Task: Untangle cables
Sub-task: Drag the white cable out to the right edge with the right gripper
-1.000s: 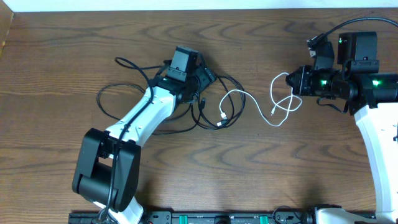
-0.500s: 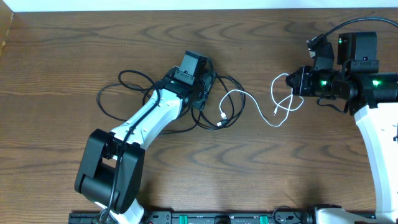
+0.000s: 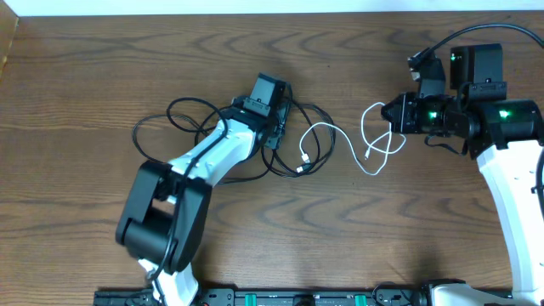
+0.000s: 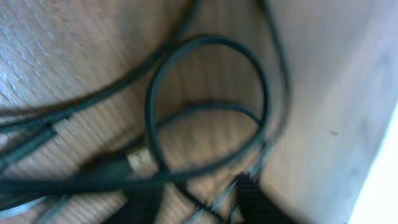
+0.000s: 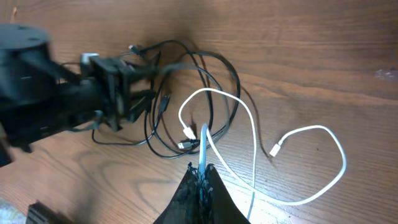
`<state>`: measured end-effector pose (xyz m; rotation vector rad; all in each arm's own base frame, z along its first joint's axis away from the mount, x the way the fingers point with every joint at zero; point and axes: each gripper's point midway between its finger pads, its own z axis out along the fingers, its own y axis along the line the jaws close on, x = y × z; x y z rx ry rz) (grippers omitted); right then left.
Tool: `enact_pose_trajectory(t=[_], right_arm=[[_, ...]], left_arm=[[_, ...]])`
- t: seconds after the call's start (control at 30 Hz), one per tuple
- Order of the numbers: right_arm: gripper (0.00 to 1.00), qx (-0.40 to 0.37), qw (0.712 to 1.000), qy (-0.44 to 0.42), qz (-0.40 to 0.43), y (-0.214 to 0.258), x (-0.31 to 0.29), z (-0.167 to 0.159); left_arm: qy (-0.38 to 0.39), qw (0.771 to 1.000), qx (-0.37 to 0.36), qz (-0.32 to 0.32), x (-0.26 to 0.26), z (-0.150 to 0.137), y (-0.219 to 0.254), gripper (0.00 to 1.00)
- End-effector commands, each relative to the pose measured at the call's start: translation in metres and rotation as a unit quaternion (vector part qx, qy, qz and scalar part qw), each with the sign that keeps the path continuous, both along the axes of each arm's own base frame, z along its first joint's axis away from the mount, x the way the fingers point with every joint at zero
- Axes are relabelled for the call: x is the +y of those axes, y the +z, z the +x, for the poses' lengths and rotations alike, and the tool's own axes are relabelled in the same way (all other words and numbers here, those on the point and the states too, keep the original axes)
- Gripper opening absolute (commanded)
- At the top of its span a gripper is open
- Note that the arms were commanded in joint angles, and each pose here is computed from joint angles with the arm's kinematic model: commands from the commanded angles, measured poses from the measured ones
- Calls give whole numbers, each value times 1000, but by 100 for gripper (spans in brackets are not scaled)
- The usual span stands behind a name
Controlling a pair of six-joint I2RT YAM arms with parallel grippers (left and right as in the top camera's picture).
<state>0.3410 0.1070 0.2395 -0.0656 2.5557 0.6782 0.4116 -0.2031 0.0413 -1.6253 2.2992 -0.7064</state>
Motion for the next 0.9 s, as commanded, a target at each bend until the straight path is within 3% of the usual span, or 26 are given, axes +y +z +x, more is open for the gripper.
enact_pose_trajectory(t=[0.0,0.1,0.17,0.27,0.4,0.53,0.7,0.77,0.87], right_arm=[[1,1,1000,9,-4,-4,2,0],[1,-14,999,32,16,3,11,1],[1,-59,990,113,64,23,34,-6],[1,-135,956,217,142,64,62,-23],[1,-227,925,255,167,109,70,-30],[1,-338,892,249,171,170,70,-37],[1,-511,817,234,126,253,59,-65],[1,-550,814,165,86,273,41,-62],[1,-551,832,56,35,276,9,-50]], left_arm=[[-2,1000,22,1,-1,-6,-16,10],[-4,1000,22,3,-1,-6,-17,8],[-10,1000,21,6,0,-7,-17,8],[-30,999,23,22,2,-10,-19,8],[-40,997,43,57,14,-20,-26,8],[-19,990,69,118,40,-32,-34,8],[-12,983,90,159,56,-44,-38,8],[-13,981,100,163,59,-48,-39,8],[-14,981,104,165,59,-51,-39,8]])
